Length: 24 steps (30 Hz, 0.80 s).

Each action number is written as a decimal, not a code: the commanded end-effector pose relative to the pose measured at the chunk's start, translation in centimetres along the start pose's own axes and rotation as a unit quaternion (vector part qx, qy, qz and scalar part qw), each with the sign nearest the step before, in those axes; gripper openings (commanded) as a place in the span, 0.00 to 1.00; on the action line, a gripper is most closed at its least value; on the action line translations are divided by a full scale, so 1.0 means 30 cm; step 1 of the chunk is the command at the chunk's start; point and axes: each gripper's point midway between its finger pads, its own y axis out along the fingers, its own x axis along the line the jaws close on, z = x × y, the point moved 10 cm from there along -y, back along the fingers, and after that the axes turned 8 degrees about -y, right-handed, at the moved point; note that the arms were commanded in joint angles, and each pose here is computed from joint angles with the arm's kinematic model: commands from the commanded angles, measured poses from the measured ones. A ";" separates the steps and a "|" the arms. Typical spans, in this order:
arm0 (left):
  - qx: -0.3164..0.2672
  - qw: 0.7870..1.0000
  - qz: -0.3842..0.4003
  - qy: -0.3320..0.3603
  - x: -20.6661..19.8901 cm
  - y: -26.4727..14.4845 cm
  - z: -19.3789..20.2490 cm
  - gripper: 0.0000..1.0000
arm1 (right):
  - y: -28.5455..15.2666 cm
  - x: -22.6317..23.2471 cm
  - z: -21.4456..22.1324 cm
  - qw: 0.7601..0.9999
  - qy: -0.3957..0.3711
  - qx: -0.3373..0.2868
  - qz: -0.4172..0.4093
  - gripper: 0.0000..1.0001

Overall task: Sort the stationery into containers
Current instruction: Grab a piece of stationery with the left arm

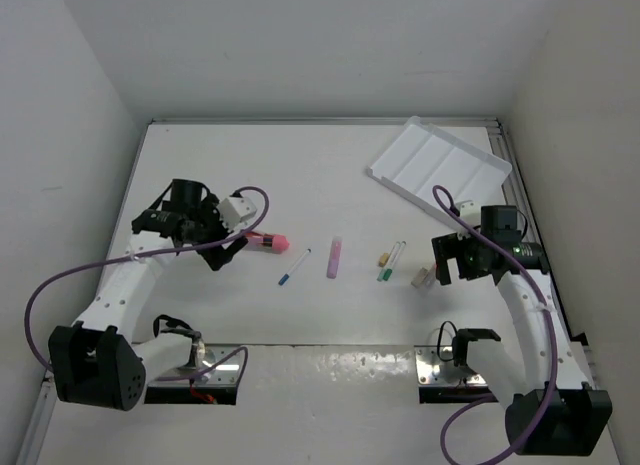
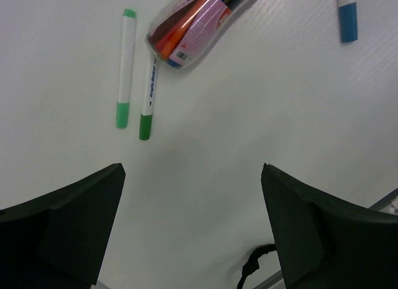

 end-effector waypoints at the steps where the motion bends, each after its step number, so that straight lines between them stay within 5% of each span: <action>1: -0.048 0.998 0.013 0.050 0.009 -0.001 -0.086 0.98 | -0.030 -0.008 -0.036 1.000 -0.003 -0.019 0.003 0.99; 10: -0.046 0.965 0.197 0.168 -0.001 0.189 -0.196 0.87 | -0.090 -0.013 -0.159 0.996 0.028 -0.045 -0.066 0.99; 24: 0.005 0.929 0.230 0.292 0.033 0.403 -0.185 0.77 | -0.089 -0.078 -0.285 0.995 0.047 -0.038 -0.080 0.99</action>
